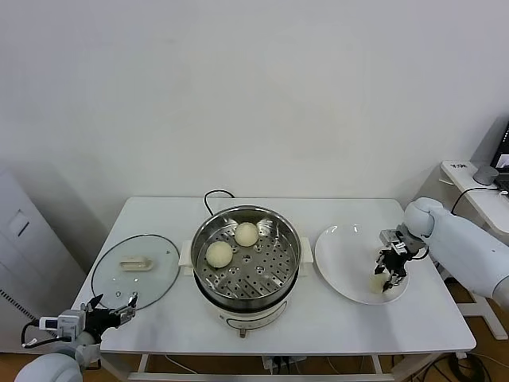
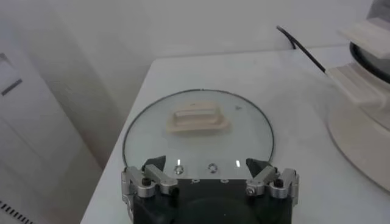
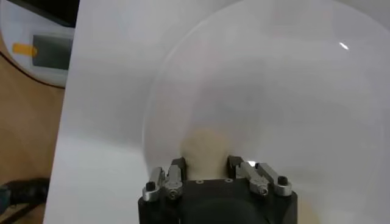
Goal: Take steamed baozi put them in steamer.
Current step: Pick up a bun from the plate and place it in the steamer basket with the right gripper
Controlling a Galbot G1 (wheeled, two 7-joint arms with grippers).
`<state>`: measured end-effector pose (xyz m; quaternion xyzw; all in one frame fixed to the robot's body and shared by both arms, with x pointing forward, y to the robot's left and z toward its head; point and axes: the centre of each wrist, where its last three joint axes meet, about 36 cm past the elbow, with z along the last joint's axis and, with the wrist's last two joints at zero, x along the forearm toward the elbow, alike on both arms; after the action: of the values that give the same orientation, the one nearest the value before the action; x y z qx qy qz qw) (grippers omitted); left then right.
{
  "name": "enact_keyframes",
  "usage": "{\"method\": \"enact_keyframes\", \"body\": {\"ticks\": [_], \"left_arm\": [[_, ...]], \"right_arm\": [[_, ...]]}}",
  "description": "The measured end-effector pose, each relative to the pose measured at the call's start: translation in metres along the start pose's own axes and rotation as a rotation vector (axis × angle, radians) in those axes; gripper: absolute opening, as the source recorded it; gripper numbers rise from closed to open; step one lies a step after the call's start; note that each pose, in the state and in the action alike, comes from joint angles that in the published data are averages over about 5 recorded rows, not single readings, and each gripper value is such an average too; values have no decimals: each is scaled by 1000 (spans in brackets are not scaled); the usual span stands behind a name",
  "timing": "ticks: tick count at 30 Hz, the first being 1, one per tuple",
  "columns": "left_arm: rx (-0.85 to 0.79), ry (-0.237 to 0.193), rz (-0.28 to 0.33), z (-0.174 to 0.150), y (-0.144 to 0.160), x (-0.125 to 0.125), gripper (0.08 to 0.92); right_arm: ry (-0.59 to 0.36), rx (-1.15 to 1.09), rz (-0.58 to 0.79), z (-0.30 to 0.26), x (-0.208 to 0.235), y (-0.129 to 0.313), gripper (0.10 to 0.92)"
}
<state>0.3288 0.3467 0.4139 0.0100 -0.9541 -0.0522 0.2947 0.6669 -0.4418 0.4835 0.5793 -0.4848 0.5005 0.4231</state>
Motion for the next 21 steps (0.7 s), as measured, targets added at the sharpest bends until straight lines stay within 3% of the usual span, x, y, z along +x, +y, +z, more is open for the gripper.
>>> {"method": "enact_keyframes", "body": {"ticks": [14, 21], "left_arm": [[-1, 0, 5, 1, -2, 1, 823], [-9, -1, 11, 1, -5, 1, 823]], "right_arm": [[-77, 326, 187, -108, 154, -49, 416], [-112, 600, 236, -178, 193, -52, 420]]}}
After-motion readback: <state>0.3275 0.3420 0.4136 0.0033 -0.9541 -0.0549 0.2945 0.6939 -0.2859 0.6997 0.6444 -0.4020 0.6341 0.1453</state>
